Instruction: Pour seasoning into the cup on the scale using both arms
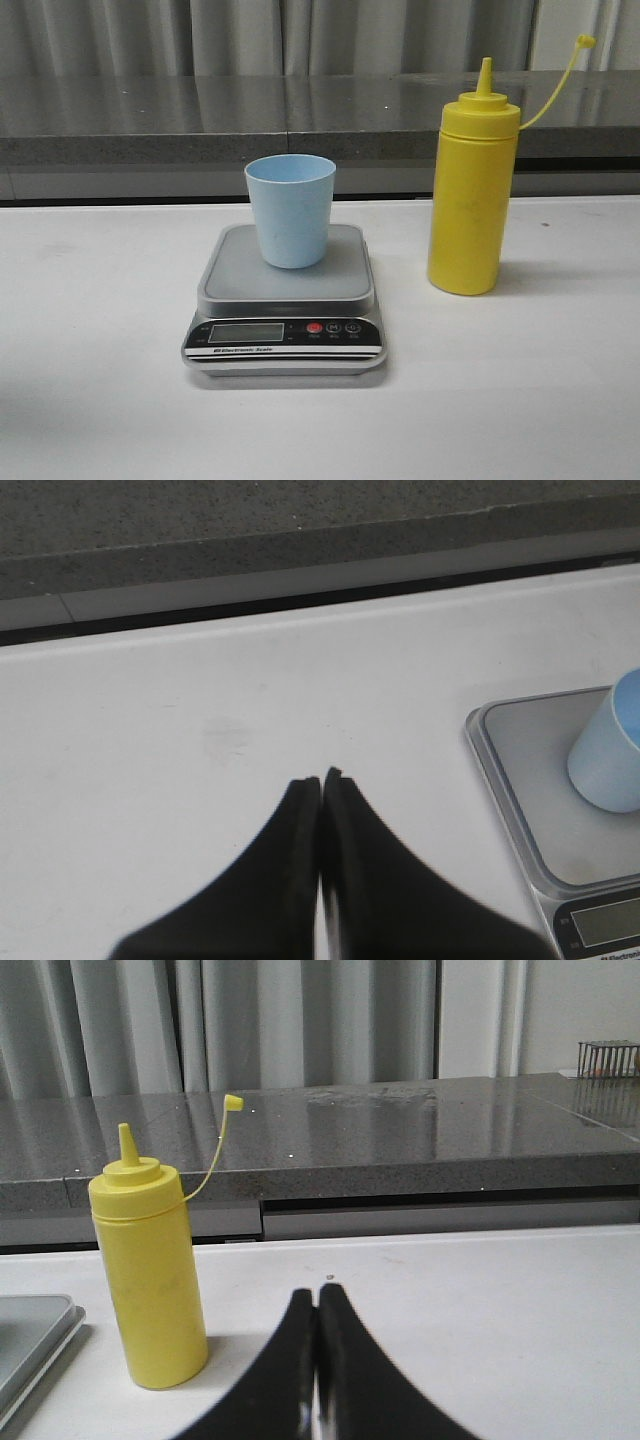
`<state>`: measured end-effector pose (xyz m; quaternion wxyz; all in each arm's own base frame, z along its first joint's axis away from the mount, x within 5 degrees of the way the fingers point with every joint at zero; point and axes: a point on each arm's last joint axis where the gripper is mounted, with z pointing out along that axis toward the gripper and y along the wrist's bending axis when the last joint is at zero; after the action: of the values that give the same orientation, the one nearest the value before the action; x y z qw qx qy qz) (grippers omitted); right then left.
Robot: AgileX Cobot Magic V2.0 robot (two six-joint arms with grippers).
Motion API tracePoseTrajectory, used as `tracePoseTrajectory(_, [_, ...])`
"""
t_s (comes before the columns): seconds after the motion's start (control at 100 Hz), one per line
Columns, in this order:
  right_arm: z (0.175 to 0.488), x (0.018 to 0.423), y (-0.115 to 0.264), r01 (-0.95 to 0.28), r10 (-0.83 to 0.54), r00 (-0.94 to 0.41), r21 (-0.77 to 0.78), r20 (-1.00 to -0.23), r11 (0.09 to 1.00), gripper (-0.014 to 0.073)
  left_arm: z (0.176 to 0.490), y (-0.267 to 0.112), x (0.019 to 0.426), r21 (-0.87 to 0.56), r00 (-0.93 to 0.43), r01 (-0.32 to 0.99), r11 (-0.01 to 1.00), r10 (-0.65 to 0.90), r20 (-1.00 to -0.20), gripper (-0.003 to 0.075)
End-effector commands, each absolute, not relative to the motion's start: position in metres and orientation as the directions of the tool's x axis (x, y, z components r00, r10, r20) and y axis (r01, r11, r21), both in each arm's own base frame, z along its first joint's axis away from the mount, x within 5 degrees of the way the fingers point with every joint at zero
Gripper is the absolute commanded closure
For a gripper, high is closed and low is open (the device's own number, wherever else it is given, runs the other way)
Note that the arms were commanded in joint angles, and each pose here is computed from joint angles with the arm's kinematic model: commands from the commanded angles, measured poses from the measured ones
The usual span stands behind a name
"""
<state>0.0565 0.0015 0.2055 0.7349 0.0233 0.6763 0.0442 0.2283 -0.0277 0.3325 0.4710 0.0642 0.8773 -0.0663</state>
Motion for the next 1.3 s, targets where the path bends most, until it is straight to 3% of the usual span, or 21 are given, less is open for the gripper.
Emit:
tracePoseTrajectory(0.0, [0.22,0.053,0.002,-0.045,0.097,0.198,0.089,-0.975,0.995,0.0663,0.347,-0.024,0.213,-0.062,-0.413,0.146,0.987,0.004,-0.911,0.0741])
tracePoseTrajectory(0.62, [0.22,0.053,0.002,-0.045,0.097,0.198,0.089,-0.975,0.995,0.0663,0.314,-0.014,0.118,-0.047,-0.212,0.128,0.991,-0.019,-0.977,0.0741])
tracePoseTrajectory(1.29, [0.22,0.052,0.002,-0.046,0.097,0.201,0.089,-0.975,0.995,0.0663,0.293,-0.011,0.081,-0.041,-0.103,0.127,0.991,-0.028,-0.994,0.0741])
